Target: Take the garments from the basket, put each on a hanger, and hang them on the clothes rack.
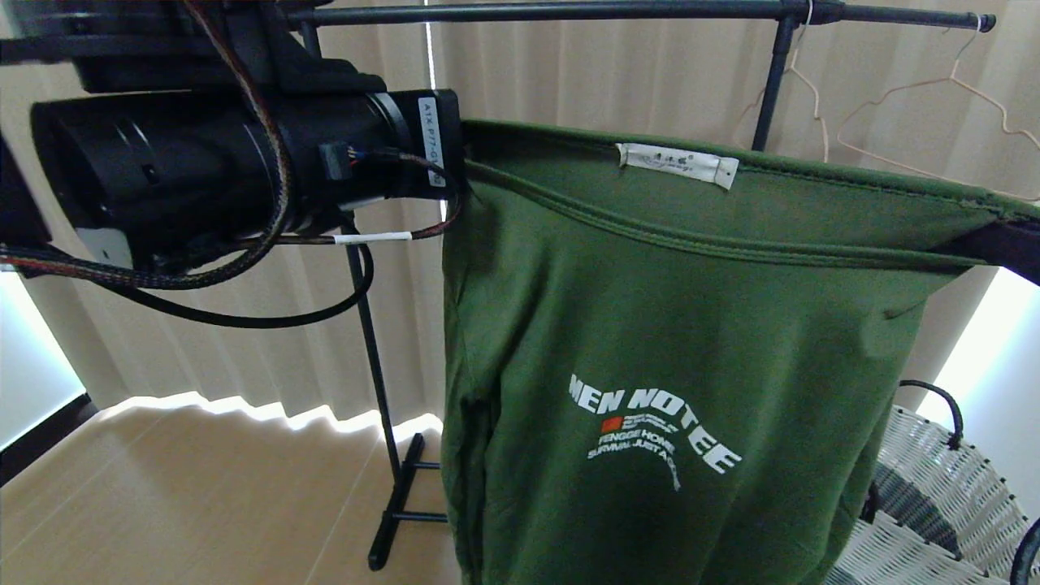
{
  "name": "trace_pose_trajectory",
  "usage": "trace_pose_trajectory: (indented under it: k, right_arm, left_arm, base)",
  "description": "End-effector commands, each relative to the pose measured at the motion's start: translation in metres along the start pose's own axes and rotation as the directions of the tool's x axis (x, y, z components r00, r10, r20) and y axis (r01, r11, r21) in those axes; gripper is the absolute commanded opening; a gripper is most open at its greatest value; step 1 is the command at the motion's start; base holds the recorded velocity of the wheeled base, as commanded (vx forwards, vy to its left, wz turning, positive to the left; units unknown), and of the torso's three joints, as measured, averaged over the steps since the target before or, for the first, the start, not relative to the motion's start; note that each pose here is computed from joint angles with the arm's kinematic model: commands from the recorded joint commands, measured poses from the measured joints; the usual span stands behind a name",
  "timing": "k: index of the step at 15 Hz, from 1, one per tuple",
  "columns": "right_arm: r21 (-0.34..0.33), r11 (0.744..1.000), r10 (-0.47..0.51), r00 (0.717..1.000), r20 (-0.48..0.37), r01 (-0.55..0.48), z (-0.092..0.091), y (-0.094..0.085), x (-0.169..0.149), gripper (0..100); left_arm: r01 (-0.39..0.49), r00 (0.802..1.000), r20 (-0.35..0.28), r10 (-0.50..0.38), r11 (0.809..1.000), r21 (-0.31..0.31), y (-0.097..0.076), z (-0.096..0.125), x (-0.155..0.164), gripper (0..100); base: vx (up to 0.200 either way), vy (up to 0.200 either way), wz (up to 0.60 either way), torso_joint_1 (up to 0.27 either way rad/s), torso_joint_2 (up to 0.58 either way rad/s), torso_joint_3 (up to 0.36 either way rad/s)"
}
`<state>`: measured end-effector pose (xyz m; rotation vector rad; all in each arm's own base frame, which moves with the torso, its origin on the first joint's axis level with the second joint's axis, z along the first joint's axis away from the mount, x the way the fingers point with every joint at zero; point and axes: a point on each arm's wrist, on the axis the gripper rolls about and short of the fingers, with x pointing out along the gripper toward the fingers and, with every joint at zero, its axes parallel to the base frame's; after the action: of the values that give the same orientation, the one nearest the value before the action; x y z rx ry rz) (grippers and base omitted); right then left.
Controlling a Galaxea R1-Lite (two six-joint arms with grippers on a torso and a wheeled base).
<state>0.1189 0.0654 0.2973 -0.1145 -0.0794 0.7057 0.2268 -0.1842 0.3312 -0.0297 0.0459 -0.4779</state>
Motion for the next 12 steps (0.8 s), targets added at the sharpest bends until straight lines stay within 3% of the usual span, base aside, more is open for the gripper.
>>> trace_pose_trajectory:
  k: [1,4,7,9,12]
  right_arm:
    - [-0.001,1.0,-0.004,1.0,-0.005,0.004,-0.001,-0.001,0.005,0]
    - [0.005,0.998,-0.057,0.998,-0.04,0.057,-0.002,-0.016,0.025,0]
    - [-0.008,0.991,-0.134,0.991,-0.011,0.134,-0.004,-0.037,0.048,0]
    - [-0.015,0.986,-0.167,0.986,0.025,0.168,-0.001,-0.055,0.073,0]
    - [-0.005,0.986,-0.165,0.984,0.061,0.165,0.002,-0.066,0.099,0]
  left_arm:
    - [-0.015,1.0,-0.026,0.015,1.0,0.005,0.0,-0.008,0.005,0]
    - [-0.042,0.999,-0.015,0.042,0.999,0.004,0.009,-0.003,-0.017,0]
    - [-0.034,0.996,-0.087,0.036,0.999,0.021,0.016,-0.007,-0.05,0]
    - [-0.006,0.991,-0.13,0.01,1.0,0.03,0.018,-0.006,-0.078,0]
    - [0.11,0.987,-0.124,-0.107,0.994,0.021,0.016,-0.007,-0.099,0]
  base:
    - [0.0,0.0,0.0,0.0,0.0,0.0]
    - [0.0,0.0,0.0,0.0,0.0,0.0]
    - [0.0,0.0,0.0,0.0,0.0,0.0]
    - [0.0,0.0,0.0,0.0,0.0,0.0]
    - [0.0,0.0,0.0,0.0,0.0,0.0]
